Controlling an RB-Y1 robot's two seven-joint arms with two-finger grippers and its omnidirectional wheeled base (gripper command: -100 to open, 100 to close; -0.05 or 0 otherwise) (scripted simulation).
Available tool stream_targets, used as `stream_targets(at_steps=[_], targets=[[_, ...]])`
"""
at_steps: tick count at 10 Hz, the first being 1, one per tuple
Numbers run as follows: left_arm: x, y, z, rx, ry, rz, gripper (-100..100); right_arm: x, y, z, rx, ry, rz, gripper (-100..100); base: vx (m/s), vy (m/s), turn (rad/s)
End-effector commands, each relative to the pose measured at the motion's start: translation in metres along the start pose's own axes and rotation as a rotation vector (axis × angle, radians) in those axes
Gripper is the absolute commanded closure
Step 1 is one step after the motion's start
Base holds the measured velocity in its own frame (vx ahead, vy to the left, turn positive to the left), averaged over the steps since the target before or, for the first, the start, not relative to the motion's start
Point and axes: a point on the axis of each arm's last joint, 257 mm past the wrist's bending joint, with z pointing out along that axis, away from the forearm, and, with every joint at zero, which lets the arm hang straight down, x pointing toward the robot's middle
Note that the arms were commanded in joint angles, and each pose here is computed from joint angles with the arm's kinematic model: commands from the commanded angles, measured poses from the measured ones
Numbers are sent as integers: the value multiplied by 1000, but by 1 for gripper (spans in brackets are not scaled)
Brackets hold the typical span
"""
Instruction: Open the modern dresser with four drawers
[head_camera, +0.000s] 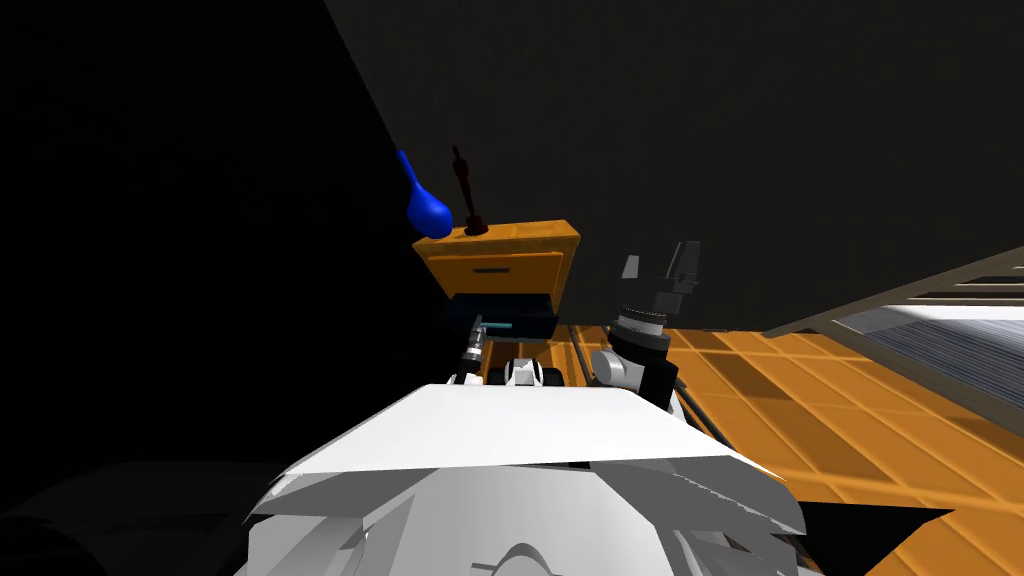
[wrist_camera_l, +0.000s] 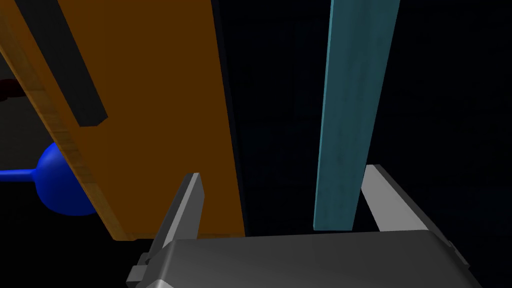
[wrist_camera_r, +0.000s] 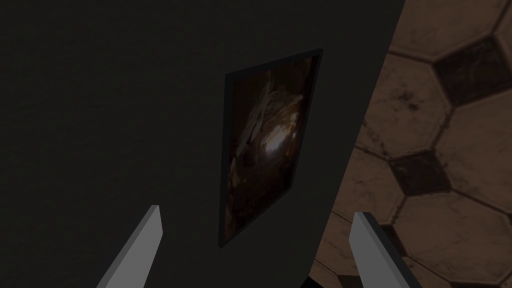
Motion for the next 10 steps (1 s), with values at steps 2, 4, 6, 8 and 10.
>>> stream_targets(at_steps=[2,4,6,8,10], targets=[[0,-18,18,-3,5,0,-100,0,0,0,0,0,0,0,-55,2,9],[1,-14,15,-21,5,-1,-100,0,0,0,0,0,0,0,-31,-2,3],[0,-10,14,-34,5,-2,0,0,0,0,0,0,0,0,0,0,0],[0,-8,13,-39,4,-1,0,0,0,0,0,0,0,0,0,0,0],[0,-7,12,-41,4,-1,0,0,0,0,0,0,0,0,0,0,0]])
